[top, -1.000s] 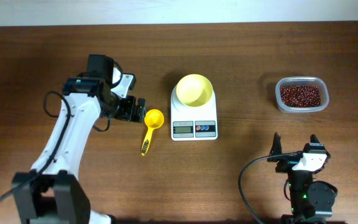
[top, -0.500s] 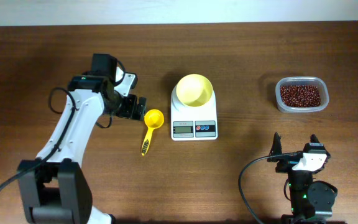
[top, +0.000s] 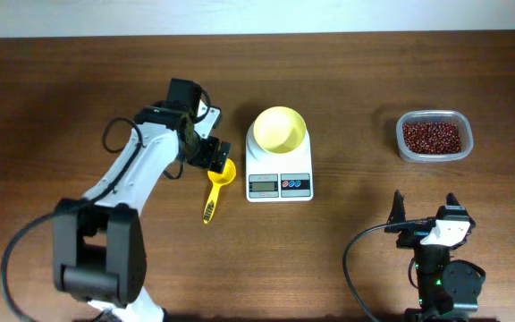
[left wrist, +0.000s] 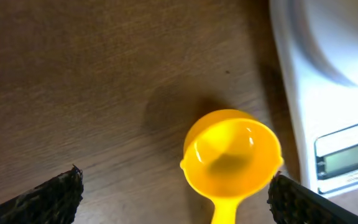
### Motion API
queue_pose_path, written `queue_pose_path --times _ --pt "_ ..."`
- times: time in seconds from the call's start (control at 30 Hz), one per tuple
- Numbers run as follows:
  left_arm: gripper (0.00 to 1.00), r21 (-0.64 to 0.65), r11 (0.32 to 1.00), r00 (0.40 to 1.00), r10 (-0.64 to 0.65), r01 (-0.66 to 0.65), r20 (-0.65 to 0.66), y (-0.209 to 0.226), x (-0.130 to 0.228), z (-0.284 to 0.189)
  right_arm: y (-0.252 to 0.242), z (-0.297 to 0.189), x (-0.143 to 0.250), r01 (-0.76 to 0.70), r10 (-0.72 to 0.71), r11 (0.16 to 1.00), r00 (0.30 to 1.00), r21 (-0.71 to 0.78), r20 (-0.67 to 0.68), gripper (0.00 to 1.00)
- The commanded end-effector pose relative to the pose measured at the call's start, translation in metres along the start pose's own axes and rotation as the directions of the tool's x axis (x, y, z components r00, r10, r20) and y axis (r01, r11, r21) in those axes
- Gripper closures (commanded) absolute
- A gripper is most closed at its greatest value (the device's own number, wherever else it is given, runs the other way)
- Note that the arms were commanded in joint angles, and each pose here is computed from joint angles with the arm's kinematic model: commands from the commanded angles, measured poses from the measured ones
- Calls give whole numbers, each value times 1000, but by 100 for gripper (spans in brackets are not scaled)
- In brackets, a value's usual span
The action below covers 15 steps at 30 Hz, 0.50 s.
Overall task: Scoop item into bowl and weigh 50g on scale
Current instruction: 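Reach the left gripper down and grasp the yellow scoop handle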
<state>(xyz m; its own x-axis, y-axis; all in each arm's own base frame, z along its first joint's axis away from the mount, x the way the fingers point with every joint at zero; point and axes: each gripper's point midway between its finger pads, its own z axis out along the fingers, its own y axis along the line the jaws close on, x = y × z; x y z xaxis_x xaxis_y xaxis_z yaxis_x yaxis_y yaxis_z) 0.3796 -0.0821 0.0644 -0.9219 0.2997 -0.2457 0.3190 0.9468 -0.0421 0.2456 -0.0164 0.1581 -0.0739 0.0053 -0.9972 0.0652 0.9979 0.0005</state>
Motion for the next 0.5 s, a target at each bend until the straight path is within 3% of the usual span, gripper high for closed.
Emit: queue_pose_path --times 0.0,0.47 --pt "1 -11 1000 999 -5 5 -38 4 3 18 -2 0 3 -4 4 1000 1000 12 -7 1" --pt "1 -10 1000 996 -9 8 -87 7 8 49 -2 0 3 -4 4 1000 1000 12 -7 1"
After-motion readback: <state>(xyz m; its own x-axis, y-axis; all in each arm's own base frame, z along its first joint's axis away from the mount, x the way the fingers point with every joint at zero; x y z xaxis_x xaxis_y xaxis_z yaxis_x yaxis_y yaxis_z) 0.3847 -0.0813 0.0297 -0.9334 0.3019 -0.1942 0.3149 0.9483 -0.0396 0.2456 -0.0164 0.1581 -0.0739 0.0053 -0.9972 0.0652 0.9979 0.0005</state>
